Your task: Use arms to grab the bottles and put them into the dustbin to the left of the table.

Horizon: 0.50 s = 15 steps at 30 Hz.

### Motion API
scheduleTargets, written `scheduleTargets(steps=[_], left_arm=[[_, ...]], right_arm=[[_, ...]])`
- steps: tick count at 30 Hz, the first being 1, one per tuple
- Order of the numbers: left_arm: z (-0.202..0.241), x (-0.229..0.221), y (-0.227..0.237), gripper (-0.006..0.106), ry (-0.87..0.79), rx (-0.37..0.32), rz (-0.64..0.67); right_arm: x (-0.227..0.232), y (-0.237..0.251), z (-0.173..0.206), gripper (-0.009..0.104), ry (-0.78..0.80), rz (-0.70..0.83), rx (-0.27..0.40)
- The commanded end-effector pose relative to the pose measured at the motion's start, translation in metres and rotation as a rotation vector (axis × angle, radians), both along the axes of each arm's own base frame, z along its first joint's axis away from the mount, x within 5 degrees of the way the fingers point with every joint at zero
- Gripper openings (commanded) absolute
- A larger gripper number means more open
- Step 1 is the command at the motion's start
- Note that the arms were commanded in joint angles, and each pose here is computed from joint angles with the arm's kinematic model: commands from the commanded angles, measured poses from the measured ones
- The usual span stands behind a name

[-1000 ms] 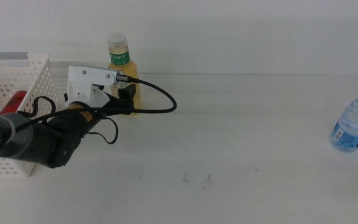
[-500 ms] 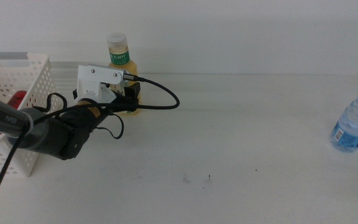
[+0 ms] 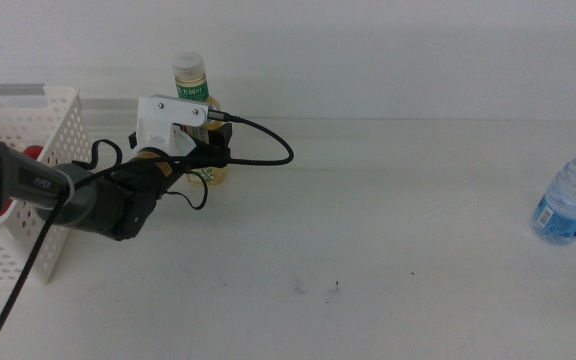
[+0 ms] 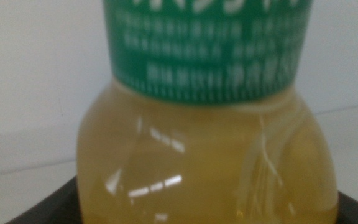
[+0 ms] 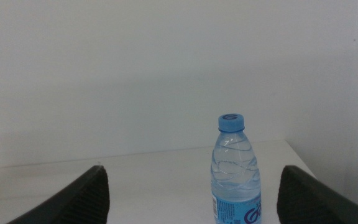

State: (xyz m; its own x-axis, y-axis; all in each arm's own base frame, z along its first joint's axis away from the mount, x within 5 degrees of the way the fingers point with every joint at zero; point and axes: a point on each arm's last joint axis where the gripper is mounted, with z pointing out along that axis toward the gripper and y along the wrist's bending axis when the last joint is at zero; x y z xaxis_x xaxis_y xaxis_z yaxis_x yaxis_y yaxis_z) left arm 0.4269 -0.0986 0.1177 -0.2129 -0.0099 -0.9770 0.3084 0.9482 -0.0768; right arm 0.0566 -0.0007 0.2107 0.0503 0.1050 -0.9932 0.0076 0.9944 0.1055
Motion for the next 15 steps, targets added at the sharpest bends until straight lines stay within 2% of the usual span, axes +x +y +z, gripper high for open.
scheduleTargets(steps=[1,9,13,15], left_arm=[[0.0049,0.0038,0.0000,0.094,-0.019,-0.009,0.002],[0.0023,0.0108,-0.0010,0.090,-0.003,-0.020,0.010],[0.0000,0.0113,-0.0017,0.079,0.005,-0.026,0.005],[0.0006,0.0114,-0.0020,0.069,-0.001,-0.027,0.002]], right_arm=[[-0.0003,-0.0004,0.0000,0.081,-0.011,-0.008,-0.006],[-0.0003,-0.0004,0.0000,0.081,-0.011,-0.008,-0.006],[-0.0003,-0.0004,0.0000,0.081,-0.011,-0.008,-0.006],[-0.0003,-0.0004,0.0000,0.081,-0.011,-0.008,-0.006]])
